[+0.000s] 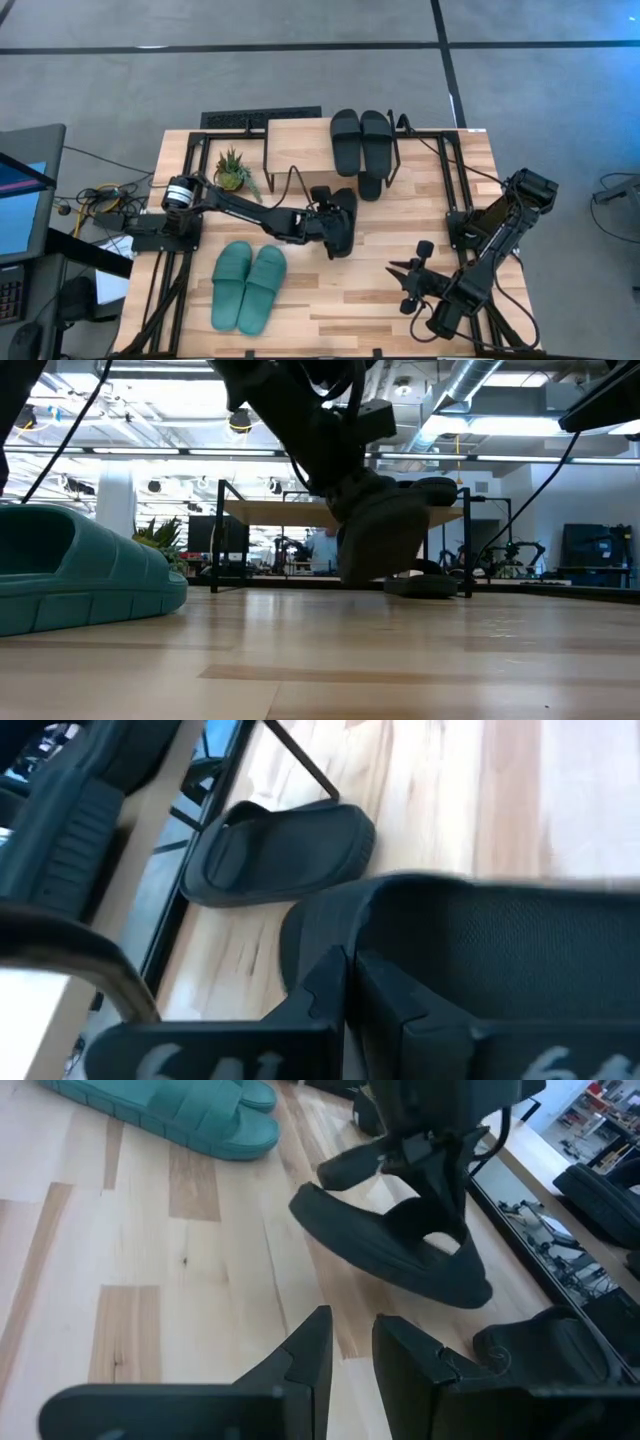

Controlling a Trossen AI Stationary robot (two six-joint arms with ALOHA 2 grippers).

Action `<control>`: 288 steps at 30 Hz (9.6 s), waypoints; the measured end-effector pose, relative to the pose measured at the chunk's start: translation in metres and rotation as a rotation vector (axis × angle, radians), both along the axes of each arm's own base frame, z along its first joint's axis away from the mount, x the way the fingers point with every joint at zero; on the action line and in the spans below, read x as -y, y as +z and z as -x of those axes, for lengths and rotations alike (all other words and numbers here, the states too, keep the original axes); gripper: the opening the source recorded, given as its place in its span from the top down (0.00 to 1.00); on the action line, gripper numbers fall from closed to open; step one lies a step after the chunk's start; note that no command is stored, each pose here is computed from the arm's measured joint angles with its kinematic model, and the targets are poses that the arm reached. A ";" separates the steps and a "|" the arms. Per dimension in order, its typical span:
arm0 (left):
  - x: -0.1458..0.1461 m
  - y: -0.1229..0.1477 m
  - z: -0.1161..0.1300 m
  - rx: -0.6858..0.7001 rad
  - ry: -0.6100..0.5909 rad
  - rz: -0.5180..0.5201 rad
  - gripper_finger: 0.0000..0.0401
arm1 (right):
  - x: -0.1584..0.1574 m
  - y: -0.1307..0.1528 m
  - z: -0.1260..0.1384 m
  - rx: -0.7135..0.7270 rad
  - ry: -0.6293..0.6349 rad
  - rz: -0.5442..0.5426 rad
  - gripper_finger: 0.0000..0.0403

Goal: Pick and place slides into the shelf
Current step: Put the black slipper under the shelf

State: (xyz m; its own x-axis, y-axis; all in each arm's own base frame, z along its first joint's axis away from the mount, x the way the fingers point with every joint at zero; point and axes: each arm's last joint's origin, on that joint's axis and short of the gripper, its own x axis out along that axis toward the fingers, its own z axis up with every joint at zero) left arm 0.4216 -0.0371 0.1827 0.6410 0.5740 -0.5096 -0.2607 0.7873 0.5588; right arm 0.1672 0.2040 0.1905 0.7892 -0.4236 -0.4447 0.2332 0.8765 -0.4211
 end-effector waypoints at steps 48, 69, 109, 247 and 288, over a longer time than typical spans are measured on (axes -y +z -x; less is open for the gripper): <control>-0.037 -0.023 -0.016 -0.087 0.099 0.067 1.00 | 0.000 0.000 0.002 0.005 -0.007 -0.014 0.84; -0.030 -0.007 -0.028 -0.125 0.021 0.047 1.00 | 0.000 0.000 0.002 0.004 -0.008 -0.015 0.84; -0.020 -0.023 -0.042 -0.252 0.009 0.007 1.00 | 0.001 0.000 0.002 0.004 -0.011 -0.010 0.84; 0.014 -0.002 -0.046 -0.487 -0.282 0.284 1.00 | -0.006 -0.002 0.016 0.022 -0.004 -0.069 0.84; 0.004 -0.021 -0.051 -0.508 -0.310 0.309 1.00 | -0.006 -0.004 0.016 0.000 -0.004 -0.071 0.84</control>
State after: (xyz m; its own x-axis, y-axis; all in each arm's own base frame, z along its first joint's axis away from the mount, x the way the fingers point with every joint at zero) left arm 0.4729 -0.0408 0.1616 0.3901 0.1811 -0.9028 0.2392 0.9269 0.2893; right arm 0.1514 0.2104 0.1861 0.7878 -0.3940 -0.4734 0.2365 0.9032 -0.3580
